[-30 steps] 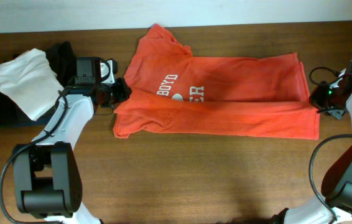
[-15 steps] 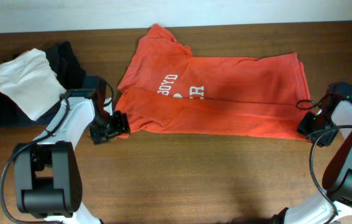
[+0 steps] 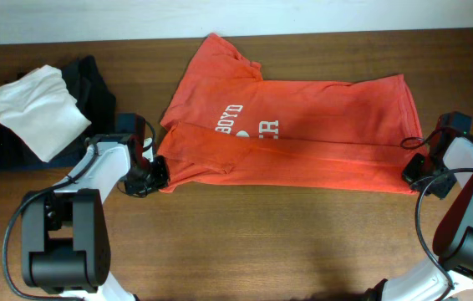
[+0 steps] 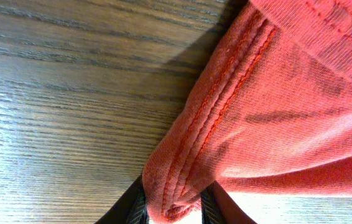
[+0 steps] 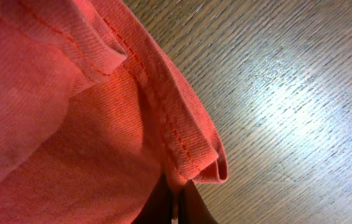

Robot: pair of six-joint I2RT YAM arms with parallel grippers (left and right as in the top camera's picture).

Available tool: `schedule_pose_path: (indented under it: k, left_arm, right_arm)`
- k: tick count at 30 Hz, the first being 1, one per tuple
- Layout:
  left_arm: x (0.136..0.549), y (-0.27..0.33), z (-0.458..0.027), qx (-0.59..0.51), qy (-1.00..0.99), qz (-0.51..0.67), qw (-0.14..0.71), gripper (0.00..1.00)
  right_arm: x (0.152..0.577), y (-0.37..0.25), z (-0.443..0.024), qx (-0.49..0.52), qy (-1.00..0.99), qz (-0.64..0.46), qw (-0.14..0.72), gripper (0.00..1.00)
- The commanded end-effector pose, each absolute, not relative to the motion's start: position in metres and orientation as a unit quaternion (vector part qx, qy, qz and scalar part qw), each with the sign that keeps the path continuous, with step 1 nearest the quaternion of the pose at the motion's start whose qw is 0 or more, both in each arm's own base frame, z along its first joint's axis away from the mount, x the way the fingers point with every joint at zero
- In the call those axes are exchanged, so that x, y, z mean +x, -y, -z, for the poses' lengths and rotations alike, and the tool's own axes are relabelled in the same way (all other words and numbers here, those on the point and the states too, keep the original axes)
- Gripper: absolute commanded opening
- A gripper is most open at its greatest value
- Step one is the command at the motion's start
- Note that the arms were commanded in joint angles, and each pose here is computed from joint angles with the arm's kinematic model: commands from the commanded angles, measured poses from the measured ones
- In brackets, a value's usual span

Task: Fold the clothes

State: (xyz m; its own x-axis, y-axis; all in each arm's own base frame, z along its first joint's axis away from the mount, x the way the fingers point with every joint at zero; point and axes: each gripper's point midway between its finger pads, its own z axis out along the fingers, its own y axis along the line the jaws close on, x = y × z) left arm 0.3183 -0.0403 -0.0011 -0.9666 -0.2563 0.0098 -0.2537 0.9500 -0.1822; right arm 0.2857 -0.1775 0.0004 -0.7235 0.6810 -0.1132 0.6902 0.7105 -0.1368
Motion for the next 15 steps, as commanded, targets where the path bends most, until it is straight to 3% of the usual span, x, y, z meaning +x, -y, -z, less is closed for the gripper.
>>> schedule_pose_path:
  k: [1, 5, 11, 15]
  left_arm:
    - [0.303, 0.041, 0.007, -0.13, -0.987, 0.095, -0.022, 0.38]
    - [0.298, 0.057, 0.003, -0.092, -0.985, 0.143, -0.035, 0.39]
    - [0.301, 0.041, 0.008, -0.091, -0.991, 0.094, -0.024, 0.31]
    - [0.306, 0.041, 0.017, -0.09, -0.991, 0.096, -0.001, 0.11]
  right_arm:
    - [0.279, 0.18, 0.003, 0.376, -0.921, 0.1, 0.019, 0.04]
    - [0.279, 0.18, 0.003, 0.376, -0.921, 0.099, 0.019, 0.04]
    - [0.279, 0.18, 0.003, 0.376, -0.921, 0.099, 0.018, 0.04]
    - [0.279, 0.18, 0.003, 0.376, -0.921, 0.099, 0.018, 0.04]
